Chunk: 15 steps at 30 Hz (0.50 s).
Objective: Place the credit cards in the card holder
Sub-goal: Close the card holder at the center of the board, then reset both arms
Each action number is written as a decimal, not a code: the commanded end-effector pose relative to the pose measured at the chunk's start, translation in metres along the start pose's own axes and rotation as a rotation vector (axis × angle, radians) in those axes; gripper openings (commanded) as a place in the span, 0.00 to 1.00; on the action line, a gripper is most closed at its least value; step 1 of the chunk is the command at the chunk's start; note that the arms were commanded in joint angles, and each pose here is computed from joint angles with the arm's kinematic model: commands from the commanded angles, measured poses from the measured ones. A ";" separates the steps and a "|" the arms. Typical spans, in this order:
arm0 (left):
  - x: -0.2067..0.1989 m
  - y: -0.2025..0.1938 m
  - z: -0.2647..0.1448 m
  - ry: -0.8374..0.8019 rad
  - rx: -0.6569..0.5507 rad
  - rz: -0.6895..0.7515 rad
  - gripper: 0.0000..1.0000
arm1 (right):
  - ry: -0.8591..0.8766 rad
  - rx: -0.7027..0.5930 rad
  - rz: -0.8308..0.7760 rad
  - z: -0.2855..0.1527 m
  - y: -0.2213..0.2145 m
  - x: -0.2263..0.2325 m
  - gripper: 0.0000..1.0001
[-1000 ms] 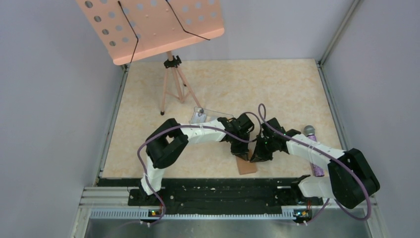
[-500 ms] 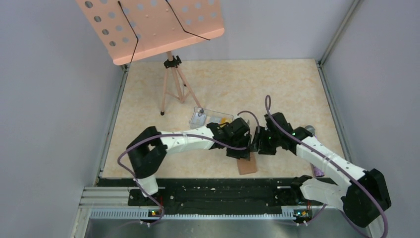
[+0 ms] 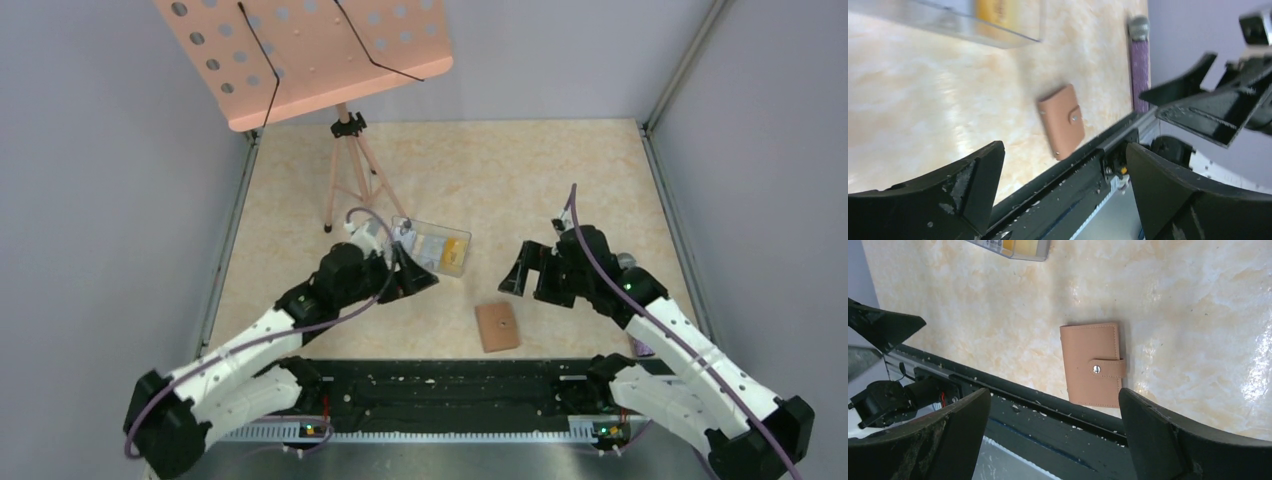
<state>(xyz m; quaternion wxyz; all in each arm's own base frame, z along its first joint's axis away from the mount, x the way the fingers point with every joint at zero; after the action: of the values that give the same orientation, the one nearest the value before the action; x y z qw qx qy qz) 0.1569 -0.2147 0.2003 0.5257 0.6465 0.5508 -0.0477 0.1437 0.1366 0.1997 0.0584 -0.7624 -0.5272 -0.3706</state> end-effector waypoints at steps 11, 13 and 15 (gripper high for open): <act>0.067 -0.021 -0.058 -0.001 -0.379 -0.297 0.99 | 0.010 -0.012 0.053 -0.004 -0.005 -0.017 0.99; 0.069 -0.022 -0.059 0.028 -0.369 -0.286 0.99 | -0.001 -0.022 0.051 -0.003 -0.003 -0.017 0.99; 0.070 -0.018 -0.062 0.078 -0.366 -0.252 0.99 | -0.018 -0.038 0.044 -0.002 0.001 -0.018 0.99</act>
<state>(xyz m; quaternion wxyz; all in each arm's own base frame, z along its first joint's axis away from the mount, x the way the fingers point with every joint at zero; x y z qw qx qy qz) 0.1349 -0.1307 0.1656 0.6116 0.4675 0.6381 -0.0131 0.1329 0.1245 0.1860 0.0650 -0.7775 -0.5085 -0.3643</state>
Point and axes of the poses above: each gripper's point midway between its finger pads, its own z axis out along the fingers, its own x axis along the line the jaws close on, y = z × x, the point moved 7 cm from there along -z, back along the fingers, and after that the axes turned 14 degrees about z, right-handed, at the moved point
